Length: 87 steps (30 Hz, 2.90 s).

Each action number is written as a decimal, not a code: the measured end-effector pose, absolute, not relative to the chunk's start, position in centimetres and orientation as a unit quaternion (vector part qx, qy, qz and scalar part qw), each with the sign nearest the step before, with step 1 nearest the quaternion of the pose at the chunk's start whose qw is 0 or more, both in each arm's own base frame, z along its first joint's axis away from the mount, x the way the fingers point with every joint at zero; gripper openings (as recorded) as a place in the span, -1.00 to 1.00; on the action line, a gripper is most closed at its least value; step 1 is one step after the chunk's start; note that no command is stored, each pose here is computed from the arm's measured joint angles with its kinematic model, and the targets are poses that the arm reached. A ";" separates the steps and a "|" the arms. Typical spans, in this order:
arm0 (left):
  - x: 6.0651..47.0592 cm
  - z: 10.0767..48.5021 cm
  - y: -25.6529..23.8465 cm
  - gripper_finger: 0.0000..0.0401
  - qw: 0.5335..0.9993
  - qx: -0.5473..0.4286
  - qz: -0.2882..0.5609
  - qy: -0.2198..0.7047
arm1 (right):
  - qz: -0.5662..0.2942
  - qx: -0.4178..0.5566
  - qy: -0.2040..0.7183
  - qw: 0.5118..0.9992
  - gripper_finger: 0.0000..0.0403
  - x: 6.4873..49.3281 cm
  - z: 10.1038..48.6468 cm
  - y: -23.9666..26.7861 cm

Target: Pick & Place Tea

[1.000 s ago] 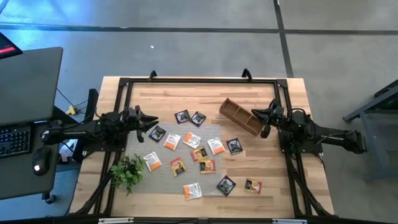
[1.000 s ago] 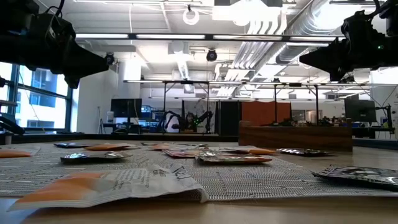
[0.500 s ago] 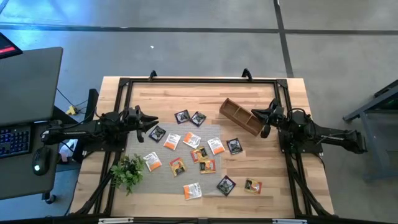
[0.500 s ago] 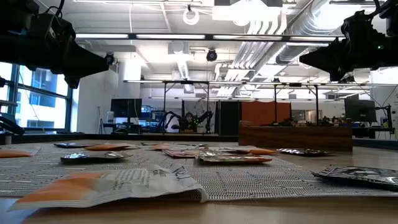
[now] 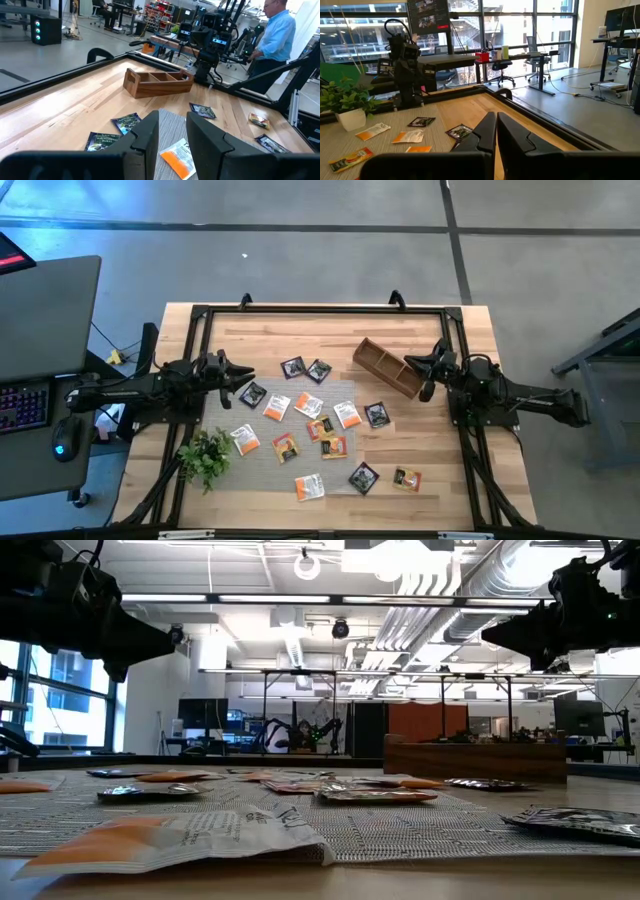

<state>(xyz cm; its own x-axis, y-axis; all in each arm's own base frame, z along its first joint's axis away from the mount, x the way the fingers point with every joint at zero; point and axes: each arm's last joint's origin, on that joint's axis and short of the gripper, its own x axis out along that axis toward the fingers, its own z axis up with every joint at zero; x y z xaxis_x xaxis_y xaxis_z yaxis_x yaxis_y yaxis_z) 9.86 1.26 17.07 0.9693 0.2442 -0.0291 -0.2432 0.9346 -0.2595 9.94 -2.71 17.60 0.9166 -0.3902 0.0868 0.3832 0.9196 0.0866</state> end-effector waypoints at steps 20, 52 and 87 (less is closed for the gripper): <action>9.9 17.1 1.3 -0.51 0.984 -0.132 0.124 -0.002 | -0.198 0.034 -0.051 0.978 -0.94 9.9 17.6 -2.7; 9.9 17.1 1.3 -0.51 0.984 -0.132 0.124 -0.002 | -0.198 0.034 -0.051 0.978 -0.94 9.9 17.6 -2.7; 9.6 18.9 1.7 -0.51 0.976 -0.023 0.198 -0.084 | -0.243 -0.096 -0.059 0.964 -0.94 9.8 18.3 -2.9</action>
